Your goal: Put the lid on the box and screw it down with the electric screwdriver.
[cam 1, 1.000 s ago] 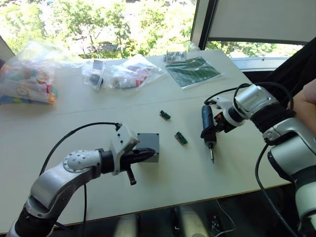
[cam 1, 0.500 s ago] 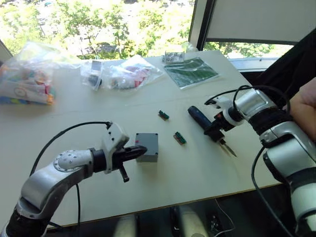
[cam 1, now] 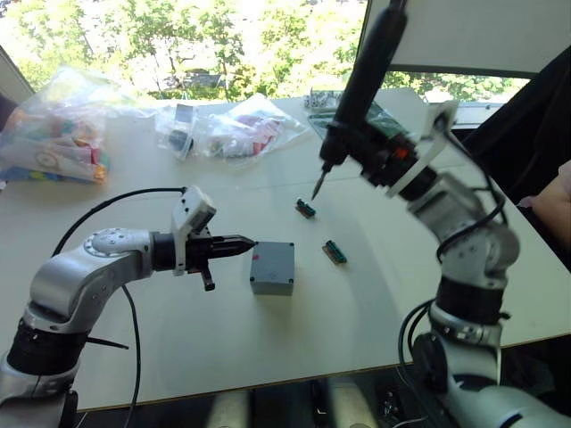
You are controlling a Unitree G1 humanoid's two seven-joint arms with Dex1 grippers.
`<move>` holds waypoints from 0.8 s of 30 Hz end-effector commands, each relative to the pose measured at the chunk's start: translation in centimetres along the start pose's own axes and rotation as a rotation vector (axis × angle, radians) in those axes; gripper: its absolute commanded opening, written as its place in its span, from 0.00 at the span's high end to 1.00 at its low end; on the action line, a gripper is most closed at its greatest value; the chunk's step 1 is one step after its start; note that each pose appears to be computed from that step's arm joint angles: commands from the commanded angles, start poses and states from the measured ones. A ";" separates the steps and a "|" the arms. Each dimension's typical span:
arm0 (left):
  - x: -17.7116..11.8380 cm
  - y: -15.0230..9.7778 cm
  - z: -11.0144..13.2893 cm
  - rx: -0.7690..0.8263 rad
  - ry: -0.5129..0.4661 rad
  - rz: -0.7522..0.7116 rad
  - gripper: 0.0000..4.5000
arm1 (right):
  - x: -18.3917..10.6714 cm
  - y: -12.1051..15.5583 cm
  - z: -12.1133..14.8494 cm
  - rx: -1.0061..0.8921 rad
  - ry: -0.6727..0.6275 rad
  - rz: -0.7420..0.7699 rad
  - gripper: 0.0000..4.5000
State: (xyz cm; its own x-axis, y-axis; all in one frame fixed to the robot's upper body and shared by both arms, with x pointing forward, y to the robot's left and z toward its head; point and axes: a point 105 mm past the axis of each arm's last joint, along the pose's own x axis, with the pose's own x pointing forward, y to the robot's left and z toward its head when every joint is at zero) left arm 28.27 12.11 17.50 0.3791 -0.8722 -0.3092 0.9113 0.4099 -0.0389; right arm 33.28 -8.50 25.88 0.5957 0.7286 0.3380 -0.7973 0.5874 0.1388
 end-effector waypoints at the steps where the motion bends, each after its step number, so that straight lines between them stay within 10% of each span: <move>1: 0.6 -0.3 -0.4 0.028 0.038 -0.034 1.00 | 0.8 4.0 -0.1 -0.080 -0.042 0.094 0.57; 24: 1.7 -0.3 -4.4 0.010 0.105 -0.003 1.00 | 2.0 3.0 -4.3 -0.144 0.009 0.025 0.57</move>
State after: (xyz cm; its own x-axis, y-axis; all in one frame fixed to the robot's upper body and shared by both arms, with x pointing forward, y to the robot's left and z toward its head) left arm 28.06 11.32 13.50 0.3520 -0.8563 -0.3778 0.9224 0.3859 -0.0153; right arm 33.30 -4.04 20.86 0.6146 0.7496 0.2457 -0.7792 0.6254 0.0409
